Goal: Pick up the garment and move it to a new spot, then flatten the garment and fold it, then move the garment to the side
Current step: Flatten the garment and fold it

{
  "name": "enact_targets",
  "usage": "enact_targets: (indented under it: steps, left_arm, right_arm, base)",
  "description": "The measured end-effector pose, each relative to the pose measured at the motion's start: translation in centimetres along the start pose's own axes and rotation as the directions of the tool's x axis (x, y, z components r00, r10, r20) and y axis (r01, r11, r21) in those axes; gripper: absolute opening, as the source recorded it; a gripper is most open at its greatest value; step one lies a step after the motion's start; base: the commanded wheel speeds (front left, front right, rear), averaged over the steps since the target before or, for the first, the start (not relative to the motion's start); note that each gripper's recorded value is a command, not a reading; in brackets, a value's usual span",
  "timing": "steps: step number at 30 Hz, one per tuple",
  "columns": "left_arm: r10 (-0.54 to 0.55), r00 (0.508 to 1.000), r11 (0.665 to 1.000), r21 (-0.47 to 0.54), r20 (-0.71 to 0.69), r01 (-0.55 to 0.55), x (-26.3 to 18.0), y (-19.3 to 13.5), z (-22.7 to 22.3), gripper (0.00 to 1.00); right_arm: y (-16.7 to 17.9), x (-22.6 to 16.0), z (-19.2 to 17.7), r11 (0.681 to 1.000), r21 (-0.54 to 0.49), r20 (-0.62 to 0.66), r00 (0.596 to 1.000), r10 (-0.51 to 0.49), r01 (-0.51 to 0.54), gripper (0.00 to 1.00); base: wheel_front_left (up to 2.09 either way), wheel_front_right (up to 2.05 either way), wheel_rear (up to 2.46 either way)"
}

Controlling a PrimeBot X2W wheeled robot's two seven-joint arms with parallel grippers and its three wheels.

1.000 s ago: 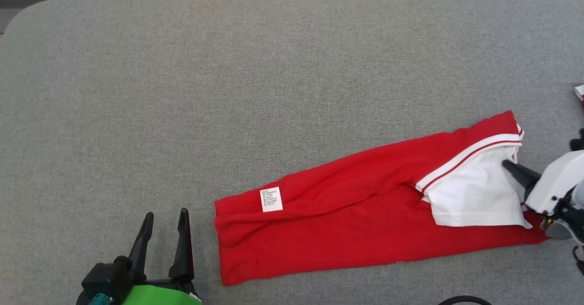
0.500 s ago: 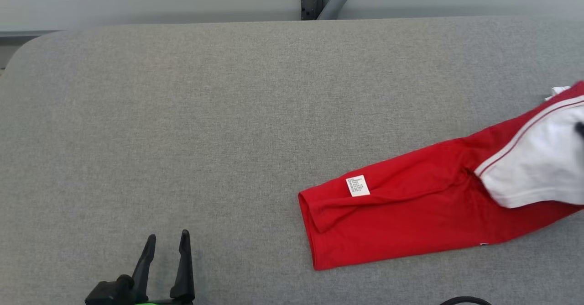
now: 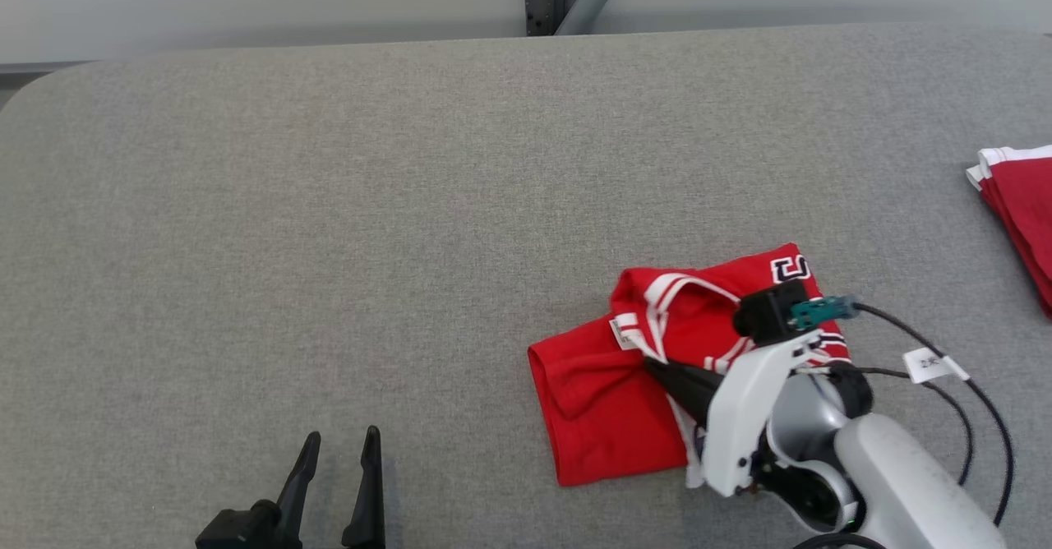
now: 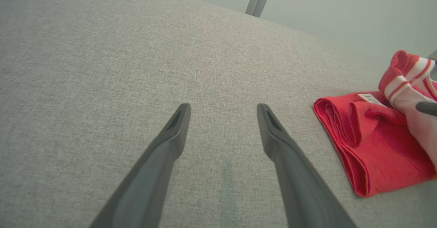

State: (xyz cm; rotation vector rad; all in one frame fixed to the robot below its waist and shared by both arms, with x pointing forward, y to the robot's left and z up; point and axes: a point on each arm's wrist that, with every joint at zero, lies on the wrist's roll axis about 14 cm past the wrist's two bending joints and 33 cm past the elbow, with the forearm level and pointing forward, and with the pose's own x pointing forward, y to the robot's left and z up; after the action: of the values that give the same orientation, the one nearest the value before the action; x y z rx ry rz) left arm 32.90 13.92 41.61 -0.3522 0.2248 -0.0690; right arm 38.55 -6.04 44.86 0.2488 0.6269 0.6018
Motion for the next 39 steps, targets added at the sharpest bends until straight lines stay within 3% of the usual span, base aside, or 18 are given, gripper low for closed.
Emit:
enact_targets:
  steps: [4, 9, 10, 11, 14, 18, 20, 22, 23, 24, 26, 29, 34, 39]
  left_arm:
    - [0.016, 1.0, 1.0, 0.0, -0.002, -0.016, 0.0, 0.5, 0.0, 1.0]
    - [0.042, 0.999, 0.999, -0.001, -0.012, -0.042, -0.3, 1.2, -0.4, 1.0]
    - [0.048, 0.999, 0.999, -0.001, -0.014, -0.048, -0.4, 1.3, -0.4, 1.0]
    - [0.053, 0.999, 0.999, -0.002, -0.015, -0.053, -0.5, 1.4, -0.5, 1.0]
    - [0.061, 0.998, 0.998, -0.002, -0.018, -0.061, -0.6, 1.6, -0.6, 1.0]
    - [0.075, 0.997, 0.997, -0.002, -0.017, -0.075, -1.0, 2.0, -0.6, 1.0]
    - [0.083, 0.996, 0.997, -0.002, -0.015, -0.083, -1.1, 2.3, -0.5, 1.0]
    - [0.09, 0.996, 0.996, 0.0, -0.01, -0.09, -1.2, 2.5, -0.4, 1.0]
    - [0.081, 0.997, 0.997, 0.003, -0.013, -0.081, -1.0, 2.3, -0.4, 1.0]
    - [0.075, 0.997, 0.997, 0.002, -0.014, -0.075, -0.9, 2.1, -0.4, 1.0]
    - [0.064, 0.998, 0.998, 0.002, -0.018, -0.064, -0.7, 1.8, -0.5, 1.0]
    - [0.052, 0.998, 0.999, 0.002, -0.03, -0.051, -0.3, 1.4, -0.9, 1.0]
    - [0.034, 0.999, 0.999, 0.0, -0.041, -0.034, 0.3, 1.0, -1.2, 1.0]
    - [0.056, 0.998, 0.998, 0.002, -0.034, -0.056, 0.1, 1.7, -0.9, 1.0]
  right_arm:
    - [3.0, 2.6, -1.6, 0.998, -0.003, -0.043, 0.997, 0.067, -0.068, 0.0]
    - [4.2, 4.5, -2.7, 0.994, -0.051, -0.09, 0.992, 0.088, -0.093, 0.0]
    - [4.5, 4.7, -2.8, 0.993, -0.063, -0.09, 0.991, 0.094, -0.1, 0.46]
    - [4.8, 4.9, -2.6, 0.992, -0.064, -0.084, 0.991, 0.103, -0.108, 1.0]
    - [6.4, 5.1, -2.0, 0.986, -0.058, -0.056, 0.987, 0.15, -0.154, 1.0]
    - [9.3, 3.5, 2.1, 0.968, -0.043, 0.099, 0.963, 0.252, -0.249, 1.0]
    - [9.4, 1.9, 4.3, 0.963, -0.005, 0.193, 0.945, 0.265, -0.269, 1.0]
    - [7.5, 0.2, 6.3, 0.973, 0.01, 0.288, 0.933, 0.217, -0.23, 1.0]
    - [3.7, -1.6, 8.3, 0.991, 0.04, 0.394, 0.914, 0.102, -0.127, 0.47]
    - [1.6, -2.4, 8.7, 0.998, 0.039, 0.428, 0.903, 0.034, -0.056, 0.0]
    - [-2.1, -3.2, 7.8, 0.996, -0.003, 0.424, 0.902, -0.083, 0.093, 0.0]
    - [-4.1, -2.7, 4.3, 0.985, -0.024, 0.374, 0.915, -0.152, 0.173, 0.0]
    - [-5.4, -1.0, -1.0, 0.968, -0.113, 0.308, 0.934, -0.182, 0.226, 0.0]
    - [-3.5, 1.4, -3.2, 0.97, -0.174, 0.292, 0.95, -0.114, 0.169, 0.0]
  base:
    - [0.0, 0.0, 0.0]
    - [0.0, 0.0, 0.0]
    - [0.0, 0.0, 0.0]
    - [0.0, 0.0, 0.0]
    - [0.0, 0.0, 0.0]
    - [0.0, 0.0, 0.0]
    - [0.0, 0.0, 0.0]
    - [0.0, 0.0, 0.0]
    - [0.0, 0.0, 0.0]
    - [0.0, 0.0, 0.0]
    - [0.0, 0.0, 0.0]
    - [0.0, 0.0, 0.0]
    - [0.0, 0.0, 0.0]
    - [0.0, 0.0, 0.0]
